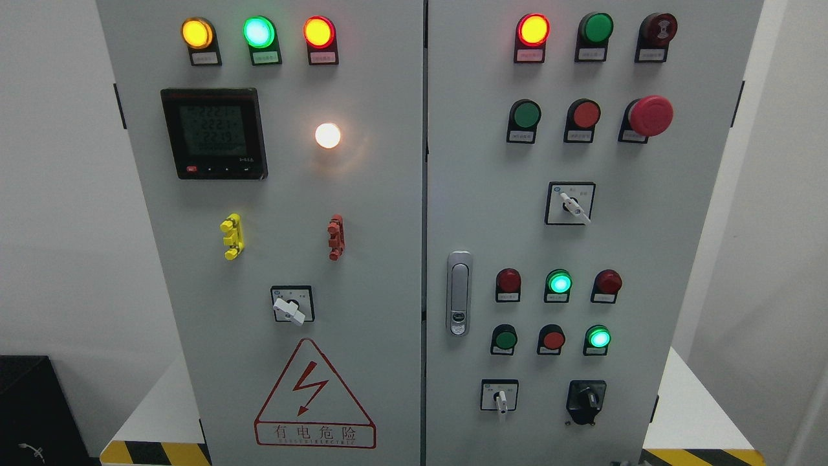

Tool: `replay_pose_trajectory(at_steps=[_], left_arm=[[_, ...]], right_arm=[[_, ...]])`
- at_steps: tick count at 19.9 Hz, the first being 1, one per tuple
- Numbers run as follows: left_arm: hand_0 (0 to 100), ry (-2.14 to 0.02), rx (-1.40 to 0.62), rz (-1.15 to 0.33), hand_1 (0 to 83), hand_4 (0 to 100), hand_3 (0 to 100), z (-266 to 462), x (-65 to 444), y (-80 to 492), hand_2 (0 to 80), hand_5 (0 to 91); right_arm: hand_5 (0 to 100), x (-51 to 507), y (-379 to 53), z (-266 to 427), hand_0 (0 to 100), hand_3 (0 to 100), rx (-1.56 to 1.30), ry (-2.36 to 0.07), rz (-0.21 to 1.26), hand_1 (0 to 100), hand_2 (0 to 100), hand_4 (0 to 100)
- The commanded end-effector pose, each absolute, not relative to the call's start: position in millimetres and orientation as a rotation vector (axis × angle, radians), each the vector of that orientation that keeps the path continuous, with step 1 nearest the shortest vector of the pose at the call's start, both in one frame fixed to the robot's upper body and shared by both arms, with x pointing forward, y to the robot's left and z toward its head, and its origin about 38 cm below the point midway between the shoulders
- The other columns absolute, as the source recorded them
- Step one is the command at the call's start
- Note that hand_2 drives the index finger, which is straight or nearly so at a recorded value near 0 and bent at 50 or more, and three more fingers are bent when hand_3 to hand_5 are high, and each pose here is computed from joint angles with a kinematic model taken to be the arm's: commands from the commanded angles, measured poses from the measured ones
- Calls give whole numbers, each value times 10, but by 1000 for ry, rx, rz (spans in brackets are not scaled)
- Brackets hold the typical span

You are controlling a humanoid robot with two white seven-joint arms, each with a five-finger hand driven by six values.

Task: Flip black knob to close circuit

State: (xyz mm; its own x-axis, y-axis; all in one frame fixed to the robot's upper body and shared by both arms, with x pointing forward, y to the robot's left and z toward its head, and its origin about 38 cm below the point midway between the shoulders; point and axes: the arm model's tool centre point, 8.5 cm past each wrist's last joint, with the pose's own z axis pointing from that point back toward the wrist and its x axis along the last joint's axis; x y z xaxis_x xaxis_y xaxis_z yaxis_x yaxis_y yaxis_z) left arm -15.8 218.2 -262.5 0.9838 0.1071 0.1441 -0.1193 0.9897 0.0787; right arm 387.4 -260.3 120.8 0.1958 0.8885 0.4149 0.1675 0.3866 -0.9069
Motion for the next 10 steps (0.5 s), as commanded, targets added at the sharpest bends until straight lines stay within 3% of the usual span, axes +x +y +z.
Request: replay_pose_trajectory(at_steps=[1,10], left_arm=[[120,-128,85,92,556,0,0,-2622,-202,2179,0,0],[120,-130,85,92,556,0,0,-2621,-200,2179,0,0]], right_arm=[[803,3954,-2549,1491,0,949,-1105,-1335,641,139,797,776],[804,4072,-2557,1659,0,948,-1157,-1328,639,132,795,777]])
